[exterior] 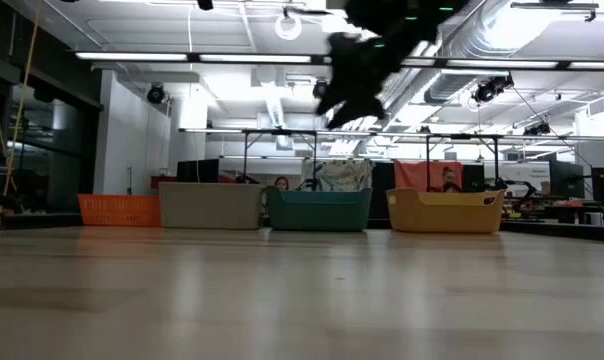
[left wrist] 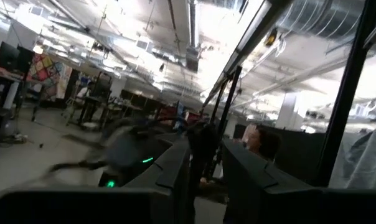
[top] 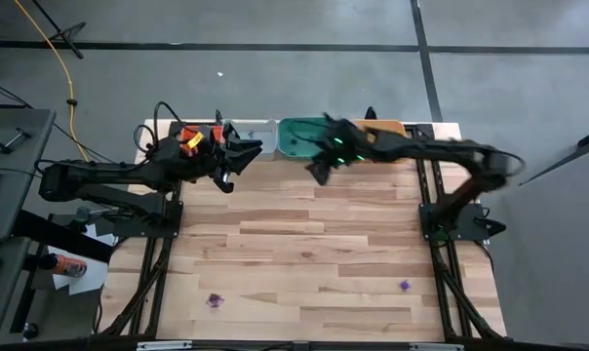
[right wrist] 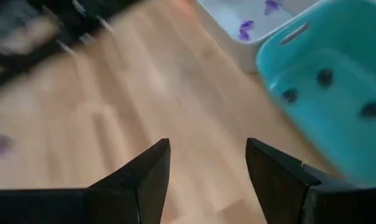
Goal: Sort Halloween decoration
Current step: Put the violet witch hat into the gray bin
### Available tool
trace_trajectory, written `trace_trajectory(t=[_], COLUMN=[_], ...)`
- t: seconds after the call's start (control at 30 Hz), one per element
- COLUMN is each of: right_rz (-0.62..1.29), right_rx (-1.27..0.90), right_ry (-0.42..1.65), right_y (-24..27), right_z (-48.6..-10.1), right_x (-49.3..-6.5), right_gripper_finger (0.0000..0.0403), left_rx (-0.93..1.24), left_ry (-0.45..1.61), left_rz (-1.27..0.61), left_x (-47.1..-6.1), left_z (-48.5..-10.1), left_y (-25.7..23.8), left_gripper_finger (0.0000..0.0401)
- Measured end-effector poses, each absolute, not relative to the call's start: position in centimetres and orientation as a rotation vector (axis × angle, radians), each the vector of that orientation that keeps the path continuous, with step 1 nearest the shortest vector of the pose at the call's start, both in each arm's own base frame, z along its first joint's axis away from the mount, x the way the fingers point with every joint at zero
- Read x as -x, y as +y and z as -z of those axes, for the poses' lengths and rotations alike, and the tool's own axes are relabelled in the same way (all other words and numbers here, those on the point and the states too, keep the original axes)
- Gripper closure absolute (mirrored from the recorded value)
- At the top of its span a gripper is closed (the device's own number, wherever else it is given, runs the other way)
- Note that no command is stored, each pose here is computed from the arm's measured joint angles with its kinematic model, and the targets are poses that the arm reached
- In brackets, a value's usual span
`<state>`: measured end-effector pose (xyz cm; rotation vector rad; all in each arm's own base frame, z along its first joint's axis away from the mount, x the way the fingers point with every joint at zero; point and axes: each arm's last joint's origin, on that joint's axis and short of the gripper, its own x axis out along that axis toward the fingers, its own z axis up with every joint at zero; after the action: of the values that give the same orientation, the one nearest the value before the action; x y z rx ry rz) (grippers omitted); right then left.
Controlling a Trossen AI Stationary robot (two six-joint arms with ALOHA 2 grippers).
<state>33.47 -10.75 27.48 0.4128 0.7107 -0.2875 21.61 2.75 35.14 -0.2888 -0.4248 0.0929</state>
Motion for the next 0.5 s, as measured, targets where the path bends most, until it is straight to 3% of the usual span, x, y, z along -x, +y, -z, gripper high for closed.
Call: trace_trajectory(t=[0.23,0.37,0.5], right_rz=[0.178,0.089,0.070], right_rx=[-0.680,-0.720,-0.660], right_ry=[0.264,-0.005,-0.078], right_y=[-5.0,-2.5,-0.5], right_z=[-27.3,-28.7,-29.9], right_x=[-26.9,-25.2,-24.8], right_gripper_finger=[0.0198,0.0198,0.0198], left_rx=[0.292,0.297,0.312], left_ry=[-0.232,-0.075,0.025], left_rz=[-0.124,-0.105,-0.112], left_x=[-22.2,-22.4,-22.7], left_z=[-33.4,-31.9,-30.8], left_y=[2.8,2.7,2.8], left_gripper_finger=[0.0318,0.0318,0.0318])
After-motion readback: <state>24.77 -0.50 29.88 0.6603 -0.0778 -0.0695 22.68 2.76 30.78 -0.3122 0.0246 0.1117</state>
